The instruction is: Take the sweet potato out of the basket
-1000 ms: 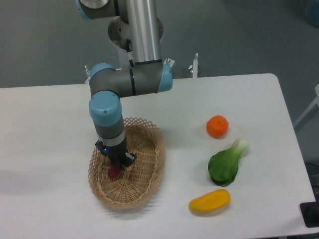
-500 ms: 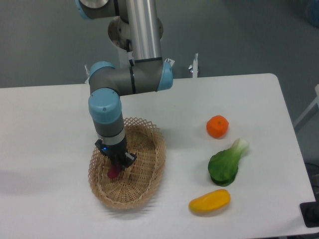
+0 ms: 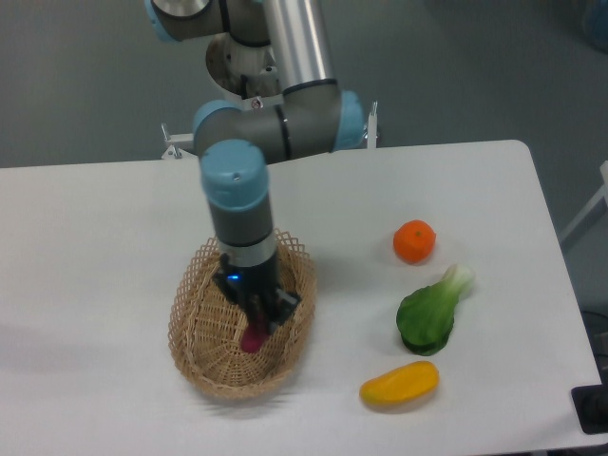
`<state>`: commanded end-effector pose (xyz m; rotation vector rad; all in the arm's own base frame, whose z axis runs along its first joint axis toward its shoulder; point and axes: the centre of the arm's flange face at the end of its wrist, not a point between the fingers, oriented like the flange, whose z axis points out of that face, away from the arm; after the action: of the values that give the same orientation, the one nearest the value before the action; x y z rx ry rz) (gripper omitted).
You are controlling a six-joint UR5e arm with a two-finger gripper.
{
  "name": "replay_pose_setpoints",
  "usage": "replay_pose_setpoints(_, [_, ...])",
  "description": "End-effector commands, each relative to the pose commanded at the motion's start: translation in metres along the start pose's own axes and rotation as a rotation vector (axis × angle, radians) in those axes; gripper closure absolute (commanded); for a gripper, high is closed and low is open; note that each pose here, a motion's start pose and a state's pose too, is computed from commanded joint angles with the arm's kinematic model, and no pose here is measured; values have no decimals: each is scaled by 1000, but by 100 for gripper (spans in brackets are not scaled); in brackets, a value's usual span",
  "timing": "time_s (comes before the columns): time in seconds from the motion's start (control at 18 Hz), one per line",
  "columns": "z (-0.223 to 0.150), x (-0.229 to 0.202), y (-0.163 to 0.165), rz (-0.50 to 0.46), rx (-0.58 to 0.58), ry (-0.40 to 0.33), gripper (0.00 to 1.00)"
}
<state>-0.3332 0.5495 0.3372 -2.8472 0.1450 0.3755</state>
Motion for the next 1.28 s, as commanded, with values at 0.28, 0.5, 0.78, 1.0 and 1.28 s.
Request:
replay_pose_setpoints(0.28, [-45, -80, 43, 56, -19, -23, 72])
replay_pose_setpoints(0.5, [-66, -128, 82, 104, -38, 12, 72])
replay_pose_setpoints(0.78, [-79, -158, 116, 138, -48, 12, 72])
replay_pose_setpoints(1.0, [-79, -163, 122, 144, -51, 9, 72])
replay_pose_setpoints(1.28, [-80, -163, 122, 145, -51, 8, 72])
